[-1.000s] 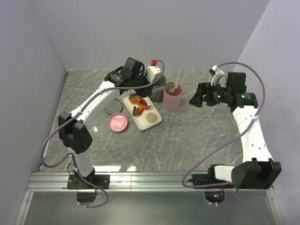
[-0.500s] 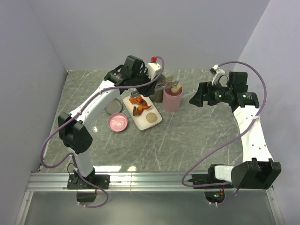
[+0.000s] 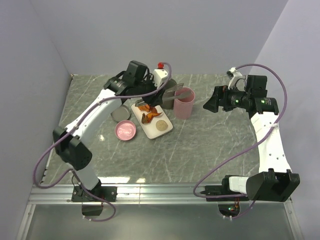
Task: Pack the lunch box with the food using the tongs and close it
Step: Place the fake food in the packing box, then pick up the fake food from the plate.
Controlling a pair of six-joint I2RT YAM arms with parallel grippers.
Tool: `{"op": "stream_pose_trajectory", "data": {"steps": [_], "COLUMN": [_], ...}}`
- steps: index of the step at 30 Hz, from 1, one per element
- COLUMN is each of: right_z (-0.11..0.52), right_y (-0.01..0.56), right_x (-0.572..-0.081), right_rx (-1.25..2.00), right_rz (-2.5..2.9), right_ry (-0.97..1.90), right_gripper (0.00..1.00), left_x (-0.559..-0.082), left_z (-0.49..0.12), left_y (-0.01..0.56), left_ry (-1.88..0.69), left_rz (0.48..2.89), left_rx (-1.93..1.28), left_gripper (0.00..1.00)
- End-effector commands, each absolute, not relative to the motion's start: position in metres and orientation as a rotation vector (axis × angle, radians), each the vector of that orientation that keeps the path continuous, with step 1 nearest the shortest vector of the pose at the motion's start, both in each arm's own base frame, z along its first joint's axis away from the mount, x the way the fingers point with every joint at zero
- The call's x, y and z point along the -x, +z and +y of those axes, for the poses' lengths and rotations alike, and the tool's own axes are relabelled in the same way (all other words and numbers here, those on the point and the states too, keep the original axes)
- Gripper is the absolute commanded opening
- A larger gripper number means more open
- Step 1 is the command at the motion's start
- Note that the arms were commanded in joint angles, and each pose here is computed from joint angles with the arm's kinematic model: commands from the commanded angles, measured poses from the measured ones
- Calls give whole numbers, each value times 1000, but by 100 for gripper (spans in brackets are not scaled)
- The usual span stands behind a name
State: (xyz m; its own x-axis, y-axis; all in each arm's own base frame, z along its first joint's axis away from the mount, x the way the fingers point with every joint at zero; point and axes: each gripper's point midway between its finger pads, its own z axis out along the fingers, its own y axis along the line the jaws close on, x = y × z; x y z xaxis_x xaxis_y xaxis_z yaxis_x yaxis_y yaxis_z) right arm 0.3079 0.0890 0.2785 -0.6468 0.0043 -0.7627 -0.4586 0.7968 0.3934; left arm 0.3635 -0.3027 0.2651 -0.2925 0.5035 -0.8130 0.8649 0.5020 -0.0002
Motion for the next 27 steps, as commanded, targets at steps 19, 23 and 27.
{"op": "stream_pose_trajectory", "data": {"steps": [19, 23, 27], "right_z": [87, 87, 87], "right_y": [295, 293, 293], "right_x": [-308, -308, -309], "right_rx": [352, 350, 355], "right_rz": [2134, 2135, 2137], "right_ry": [732, 733, 736], "right_gripper": [100, 100, 100], "left_x": [-270, -273, -282], "left_z": [-200, -199, -199], "left_y": [215, 190, 175], "left_ry": [-552, -547, -519], "left_rz": [2089, 2139, 2159], "left_rx": [-1154, -1170, -1171], "left_gripper": [59, 60, 60]}}
